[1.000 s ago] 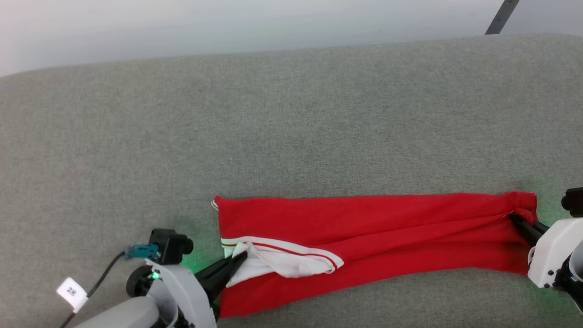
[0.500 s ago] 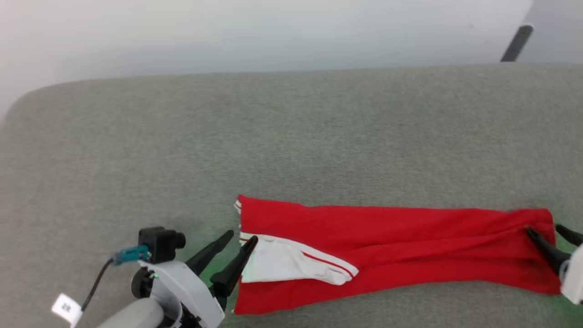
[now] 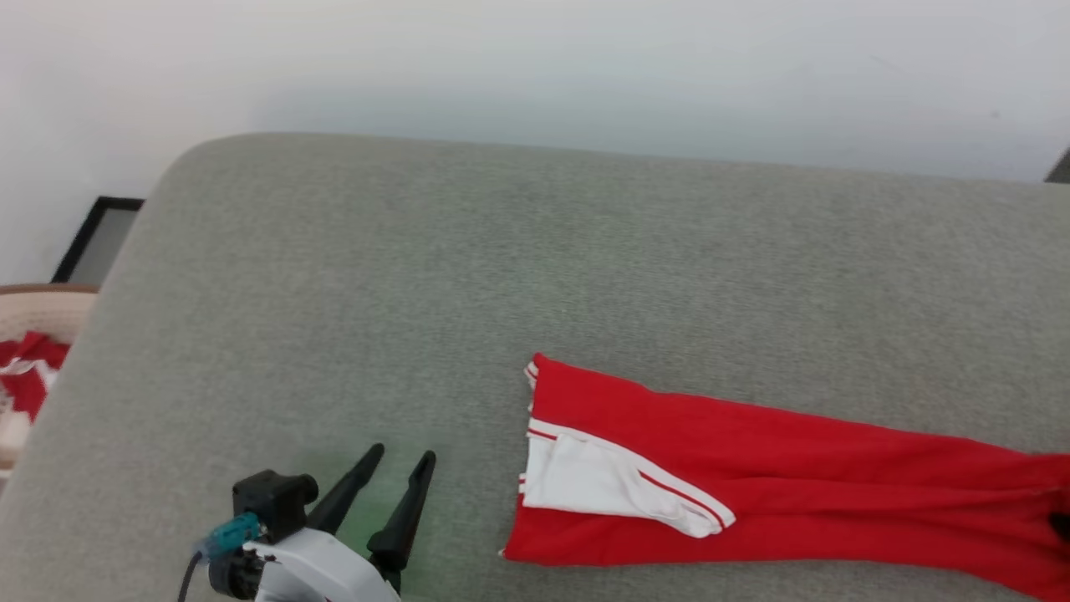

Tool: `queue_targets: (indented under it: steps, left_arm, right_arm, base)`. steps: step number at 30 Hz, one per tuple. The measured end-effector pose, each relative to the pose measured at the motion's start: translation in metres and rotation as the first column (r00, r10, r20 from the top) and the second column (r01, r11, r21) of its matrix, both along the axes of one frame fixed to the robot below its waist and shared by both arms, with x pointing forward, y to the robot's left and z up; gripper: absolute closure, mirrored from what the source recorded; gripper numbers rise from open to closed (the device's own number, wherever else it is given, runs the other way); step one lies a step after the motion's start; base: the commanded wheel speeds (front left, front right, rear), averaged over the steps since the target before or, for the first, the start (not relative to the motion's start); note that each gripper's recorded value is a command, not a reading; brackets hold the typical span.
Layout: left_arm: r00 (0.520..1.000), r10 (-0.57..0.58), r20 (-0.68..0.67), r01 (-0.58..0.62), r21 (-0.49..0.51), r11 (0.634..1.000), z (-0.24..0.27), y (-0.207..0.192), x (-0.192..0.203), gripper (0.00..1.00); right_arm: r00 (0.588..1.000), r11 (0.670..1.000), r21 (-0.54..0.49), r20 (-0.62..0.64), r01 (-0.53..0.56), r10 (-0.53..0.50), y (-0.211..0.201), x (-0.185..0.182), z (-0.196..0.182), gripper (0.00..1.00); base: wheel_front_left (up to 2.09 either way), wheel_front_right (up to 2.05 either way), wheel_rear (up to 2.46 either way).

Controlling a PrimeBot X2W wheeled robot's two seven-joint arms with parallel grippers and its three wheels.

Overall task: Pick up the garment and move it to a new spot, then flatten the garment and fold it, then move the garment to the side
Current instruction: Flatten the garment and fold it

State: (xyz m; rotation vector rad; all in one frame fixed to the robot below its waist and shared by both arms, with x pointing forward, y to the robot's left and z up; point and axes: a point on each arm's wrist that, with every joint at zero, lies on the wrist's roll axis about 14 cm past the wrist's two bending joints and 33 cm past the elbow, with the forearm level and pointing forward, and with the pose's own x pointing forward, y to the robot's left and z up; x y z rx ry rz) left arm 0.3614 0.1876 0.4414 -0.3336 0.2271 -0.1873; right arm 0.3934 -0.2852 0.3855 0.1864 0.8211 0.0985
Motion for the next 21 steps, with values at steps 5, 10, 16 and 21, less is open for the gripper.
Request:
queue_targets:
  steps: [5, 10, 16, 21]
  left_arm:
    - [0.995, 0.068, 0.071, -0.075, 0.088, 0.993, 0.013, 0.023, -0.005, 0.0]
    - [0.981, 0.08, 0.177, -0.114, 0.193, 0.975, 0.037, 0.032, -0.002, 0.0]
    - [0.955, 0.124, 0.268, -0.181, 0.199, 0.963, 0.061, 0.036, 0.0, 0.0]
    - [0.965, 0.12, 0.235, -0.175, 0.23, 0.957, 0.047, 0.036, -0.002, 0.0]
  right_arm:
    - [0.998, 1.0, -0.006, -0.062, -0.001, 0.0, 0.0, 0.004, -0.005, 0.0]
    - [0.995, 1.0, -0.01, -0.105, -0.005, 0.004, 0.006, 0.007, -0.006, 0.0]
    - [0.994, 1.0, -0.015, -0.106, -0.006, 0.004, 0.014, 0.014, -0.008, 0.0]
    - [0.99, 0.999, -0.027, -0.137, -0.022, 0.018, 0.016, 0.014, -0.014, 0.83]
  base:
    - [0.0, 0.0, 0.0]
    - [0.0, 0.0, 0.0]
    - [0.0, 0.0, 0.0]
    - [0.0, 0.0, 0.0]
